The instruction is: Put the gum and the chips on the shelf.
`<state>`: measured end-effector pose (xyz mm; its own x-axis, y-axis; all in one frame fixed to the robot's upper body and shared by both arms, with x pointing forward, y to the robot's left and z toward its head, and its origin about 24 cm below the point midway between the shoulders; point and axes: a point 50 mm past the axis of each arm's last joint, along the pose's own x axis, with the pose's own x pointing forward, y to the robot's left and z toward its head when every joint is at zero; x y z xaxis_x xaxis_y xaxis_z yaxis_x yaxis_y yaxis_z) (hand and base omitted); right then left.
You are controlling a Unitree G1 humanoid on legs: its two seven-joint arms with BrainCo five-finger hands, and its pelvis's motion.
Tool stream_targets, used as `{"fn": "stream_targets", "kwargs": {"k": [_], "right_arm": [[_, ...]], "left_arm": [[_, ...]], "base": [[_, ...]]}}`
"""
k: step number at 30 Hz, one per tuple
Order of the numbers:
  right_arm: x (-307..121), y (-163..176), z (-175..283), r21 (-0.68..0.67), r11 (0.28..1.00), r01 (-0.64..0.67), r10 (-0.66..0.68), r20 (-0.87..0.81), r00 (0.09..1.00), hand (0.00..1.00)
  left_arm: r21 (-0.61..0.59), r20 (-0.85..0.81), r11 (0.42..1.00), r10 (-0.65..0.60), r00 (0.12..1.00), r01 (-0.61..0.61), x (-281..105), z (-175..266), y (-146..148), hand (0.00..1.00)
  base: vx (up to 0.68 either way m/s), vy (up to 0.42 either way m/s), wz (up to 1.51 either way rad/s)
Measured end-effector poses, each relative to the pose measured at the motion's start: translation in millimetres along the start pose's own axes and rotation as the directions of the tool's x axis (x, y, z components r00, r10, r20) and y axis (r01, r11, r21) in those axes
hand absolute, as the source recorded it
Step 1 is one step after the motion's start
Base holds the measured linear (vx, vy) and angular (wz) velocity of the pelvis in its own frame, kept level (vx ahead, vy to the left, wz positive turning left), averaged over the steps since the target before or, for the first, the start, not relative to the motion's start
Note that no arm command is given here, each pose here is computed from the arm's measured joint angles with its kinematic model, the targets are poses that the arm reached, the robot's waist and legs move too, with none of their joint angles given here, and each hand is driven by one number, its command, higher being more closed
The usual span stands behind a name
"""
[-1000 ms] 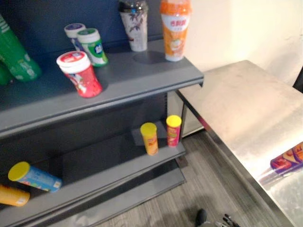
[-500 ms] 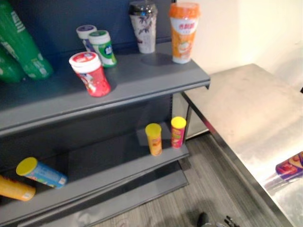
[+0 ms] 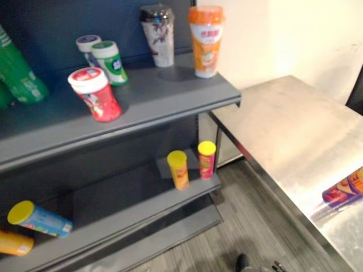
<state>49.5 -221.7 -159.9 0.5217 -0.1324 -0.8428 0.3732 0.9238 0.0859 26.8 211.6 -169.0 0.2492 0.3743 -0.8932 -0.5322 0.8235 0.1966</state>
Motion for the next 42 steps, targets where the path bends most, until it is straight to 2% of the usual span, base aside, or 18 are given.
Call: {"fn": "stream_targets", "kwargs": {"k": [4, 9, 12, 14, 17, 22, 23, 24, 27, 42], "right_arm": [[-0.1, -1.9, 1.1, 0.007, 1.000, 0.028, -0.028, 0.009, 1.000, 0.00], [-1.4, -3.9, 7.3, 0.198, 0.974, 0.106, -0.126, 0.088, 0.988, 0.00], [-5.1, 0.4, -1.1, 0.237, 0.966, 0.106, -0.130, 0.087, 0.988, 0.00], [-0.4, 9.6, 9.6, 0.261, 0.963, 0.073, -0.110, 0.129, 0.985, 0.00], [-3.8, -0.8, 7.8, 0.290, 0.951, 0.110, -0.154, 0.133, 0.979, 0.00], [7.9, 17.9, 31.8, 0.242, 0.970, 0.031, -0.083, 0.205, 0.975, 0.00], [7.1, 16.7, 29.7, 0.239, 0.970, 0.036, -0.086, 0.199, 0.976, 0.00], [4.0, 16.3, 20.2, 0.234, 0.971, 0.040, -0.083, 0.175, 0.981, 0.00], [7.0, 18.5, 29.2, 0.189, 0.982, 0.018, -0.056, 0.197, 0.979, 0.00], [5.3, 18.9, 22.7, 0.215, 0.976, 0.043, -0.082, 0.176, 0.981, 0.00]], "left_arm": [[0.015, 0.005, 1.000, -0.016, 1.000, 0.016, 0.1, 1.3, -3.3, 0.00], [0.068, 0.051, 0.996, -0.063, 0.997, 0.059, 4.3, 22.3, -16.1, 0.00], [0.071, 0.075, 0.995, -0.070, 0.995, 0.065, 5.9, 30.5, -13.1, 0.00], [0.062, 0.074, 0.997, -0.060, 0.995, 0.056, 5.7, 29.5, -9.8, 0.00], [0.053, 0.065, 0.998, -0.047, 0.997, 0.043, 5.5, 29.1, -9.2, 0.00], [0.004, 0.081, 0.999, -0.035, 0.996, 0.035, 6.0, 34.8, -12.6, 0.00], [-0.008, 0.090, 0.999, -0.046, 0.995, 0.047, 5.9, 37.9, -18.2, 0.00], [-0.010, 0.118, 1.000, -0.027, 0.993, 0.028, 7.7, 46.3, -11.8, 0.00], [-0.024, 0.080, 0.999, -0.021, 0.997, 0.023, 6.0, 35.5, -16.1, 0.00], [0.028, 0.104, 1.000, -0.012, 0.995, 0.009, 7.3, 40.9, -9.9, 0.00]], "base": [[0.00, 0.038, -0.43], [-0.05, 0.086, -0.68], [-0.17, 0.062, -0.79], [-0.24, 0.001, -1.19], [-0.06, -0.029, -0.81], [-0.03, -0.053, -1.06], [0.03, -0.082, -0.23], [0.05, -0.095, -0.11], [-0.06, -0.081, -0.26], [-0.11, 0.028, -0.08]]}}
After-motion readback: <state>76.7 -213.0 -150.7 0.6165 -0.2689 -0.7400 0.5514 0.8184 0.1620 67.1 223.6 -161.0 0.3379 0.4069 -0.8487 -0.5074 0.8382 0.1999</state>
